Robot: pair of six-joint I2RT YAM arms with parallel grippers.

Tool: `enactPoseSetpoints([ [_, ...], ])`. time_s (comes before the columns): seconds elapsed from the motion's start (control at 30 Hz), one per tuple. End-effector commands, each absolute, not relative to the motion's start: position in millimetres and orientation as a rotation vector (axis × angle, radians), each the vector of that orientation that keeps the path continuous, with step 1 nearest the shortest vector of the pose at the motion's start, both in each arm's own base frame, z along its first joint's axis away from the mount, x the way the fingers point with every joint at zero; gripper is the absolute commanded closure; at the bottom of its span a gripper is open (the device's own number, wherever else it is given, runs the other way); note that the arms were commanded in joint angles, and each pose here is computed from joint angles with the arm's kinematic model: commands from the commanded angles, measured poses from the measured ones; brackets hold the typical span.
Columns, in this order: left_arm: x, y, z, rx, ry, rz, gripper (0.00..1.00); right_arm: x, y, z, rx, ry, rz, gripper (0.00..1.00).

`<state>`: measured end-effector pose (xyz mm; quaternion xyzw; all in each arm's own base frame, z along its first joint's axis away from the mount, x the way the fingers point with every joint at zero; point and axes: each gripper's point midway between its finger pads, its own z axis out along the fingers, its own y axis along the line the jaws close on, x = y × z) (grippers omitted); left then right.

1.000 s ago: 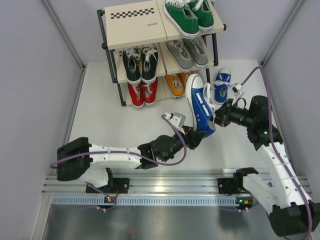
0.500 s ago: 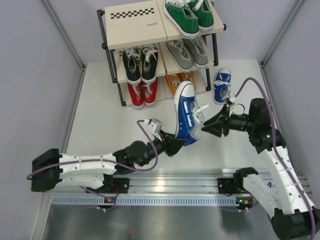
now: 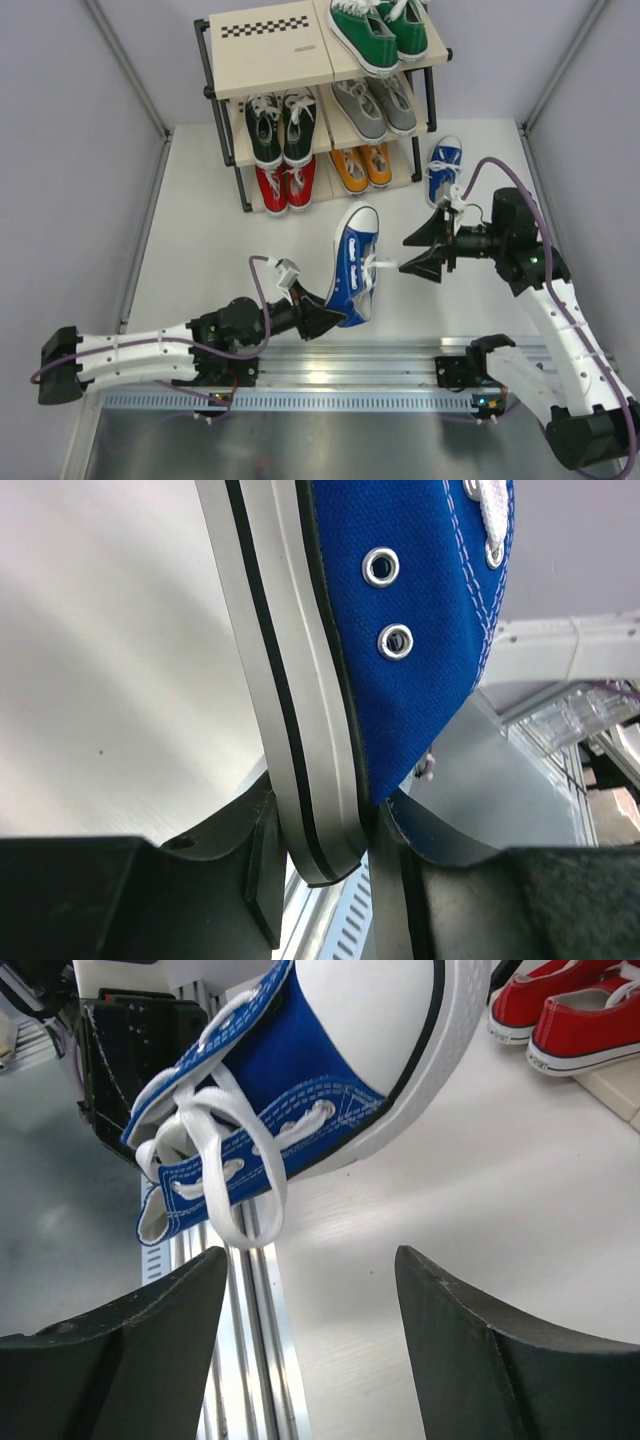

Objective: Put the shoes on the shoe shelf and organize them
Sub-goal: Pick up the shoe at the center of the board.

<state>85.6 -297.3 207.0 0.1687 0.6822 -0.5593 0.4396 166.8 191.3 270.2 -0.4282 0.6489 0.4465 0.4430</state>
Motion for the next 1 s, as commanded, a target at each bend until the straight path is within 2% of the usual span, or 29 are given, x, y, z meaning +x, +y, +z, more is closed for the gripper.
enactPoseSetpoints([
  [0.0,72,-300,238,0.446,1.583,-1.516,1.0,170,205,290,-1.111,1.533,1.116,0.31],
  [0.17,69,-307,240,0.475,1.566,-1.532,1.0,182,217,292,-1.072,1.587,1.202,0.27],
  [0.5,61,-327,245,0.552,1.539,-1.583,1.0,194,223,280,-1.006,1.642,1.274,0.1],
  [0.7,53,-328,262,0.593,1.476,-1.631,1.0,197,220,261,-1.005,1.676,1.231,0.07],
  [0.97,45,-323,276,0.617,1.419,-1.67,1.0,199,216,266,-0.998,1.651,1.262,0.03],
])
